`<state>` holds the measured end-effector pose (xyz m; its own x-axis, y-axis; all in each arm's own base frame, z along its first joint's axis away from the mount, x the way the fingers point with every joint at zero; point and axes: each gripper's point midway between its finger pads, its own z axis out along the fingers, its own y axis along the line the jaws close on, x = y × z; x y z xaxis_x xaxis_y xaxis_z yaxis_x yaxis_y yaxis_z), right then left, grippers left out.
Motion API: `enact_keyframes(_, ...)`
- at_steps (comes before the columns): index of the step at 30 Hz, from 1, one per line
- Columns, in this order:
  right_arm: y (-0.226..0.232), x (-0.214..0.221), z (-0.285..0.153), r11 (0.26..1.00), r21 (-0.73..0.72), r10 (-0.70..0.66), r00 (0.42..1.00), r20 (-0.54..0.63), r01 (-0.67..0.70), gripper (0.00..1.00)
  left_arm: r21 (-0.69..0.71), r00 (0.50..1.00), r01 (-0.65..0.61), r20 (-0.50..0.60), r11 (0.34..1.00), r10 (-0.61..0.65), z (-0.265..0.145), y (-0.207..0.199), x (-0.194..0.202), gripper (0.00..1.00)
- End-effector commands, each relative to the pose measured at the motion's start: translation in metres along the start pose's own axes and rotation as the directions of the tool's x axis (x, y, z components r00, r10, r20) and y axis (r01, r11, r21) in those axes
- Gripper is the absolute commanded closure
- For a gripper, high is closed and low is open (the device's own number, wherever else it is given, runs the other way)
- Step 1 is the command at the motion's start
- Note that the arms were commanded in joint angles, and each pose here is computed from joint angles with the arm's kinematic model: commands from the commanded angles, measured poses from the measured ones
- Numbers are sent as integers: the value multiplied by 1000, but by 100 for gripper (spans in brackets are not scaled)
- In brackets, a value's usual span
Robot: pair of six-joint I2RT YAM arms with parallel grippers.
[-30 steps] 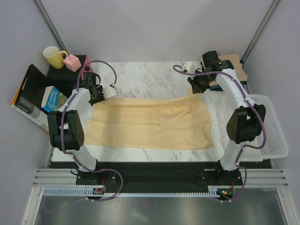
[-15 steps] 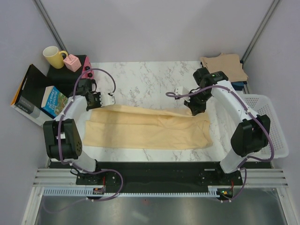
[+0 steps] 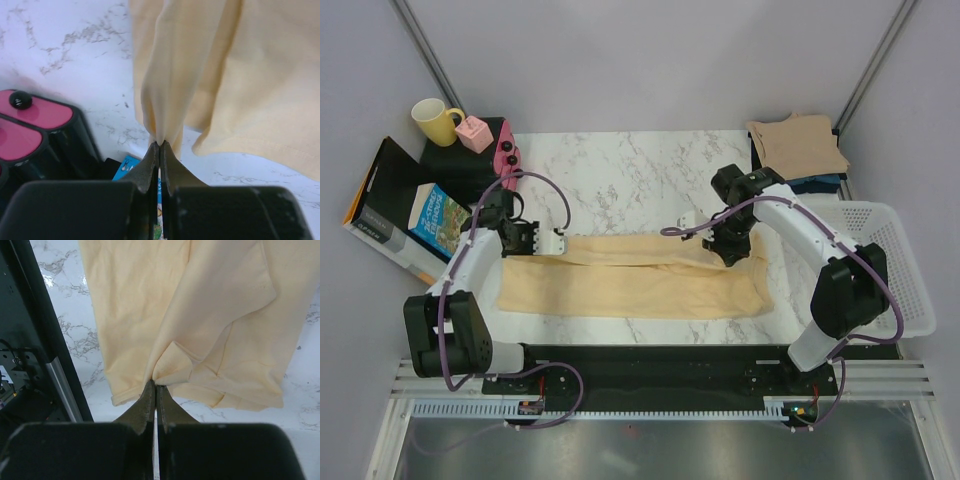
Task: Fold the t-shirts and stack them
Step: Fold the tshirt
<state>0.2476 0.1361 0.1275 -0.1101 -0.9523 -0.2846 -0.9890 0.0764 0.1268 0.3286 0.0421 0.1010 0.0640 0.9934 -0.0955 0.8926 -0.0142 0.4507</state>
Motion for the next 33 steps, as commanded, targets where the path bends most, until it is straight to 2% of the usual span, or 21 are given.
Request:
enact_keyframes(1, 9, 2, -5, 999, -9, -51, 998, -26, 51, 100, 63, 996, -88, 0, 994, 88, 3, -21, 2, 98)
enact_keyframes(8, 22, 15, 4, 994, -51, -97, 992, -86, 93, 100, 106, 997, -57, -50, 993, 62, 9, -27, 13, 98)
enact_keyframes(13, 33, 15, 14, 989, -91, -120, 989, -88, 112, 100, 136, 994, -39, -96, 990, 53, 14, -26, 25, 98)
enact_keyframes(24, 50, 7, 29, 981, -137, -152, 985, -80, 140, 100, 146, 993, -56, -95, 988, 71, 15, -26, 27, 98)
enact_keyframes(27, 53, 6, 30, 979, -143, -157, 984, -82, 144, 77, 167, 991, -72, -103, 983, 90, 16, -30, 28, 97)
enact_keyframes(28, 55, 6, 30, 979, -147, -158, 984, -82, 145, 56, 190, 990, -73, -104, 979, 94, 14, -35, 29, 92)
enact_keyframes(29, 56, 7, 30, 977, -153, -161, 983, -89, 146, 45, 214, 989, -81, -101, 974, 104, 13, -40, 29, 71)
enact_keyframes(30, 57, 9, 30, 977, -155, -163, 982, -94, 147, 36, 235, 988, -90, -100, 968, 116, 9, -41, 29, 58)
enact_keyframes(31, 59, 10, 30, 975, -158, -172, 980, -98, 155, 25, 298, 990, -86, -84, 951, 116, 3, -54, 27, 50)
enact_keyframes(32, 58, 13, 29, 975, -155, -176, 978, -109, 158, 22, 326, 990, -87, -75, 942, 118, -1, -58, 26, 45)
enact_keyframes(33, 60, 15, 29, 975, -156, -177, 977, -115, 158, 21, 331, 991, -81, -76, 940, 111, -4, -55, 26, 44)
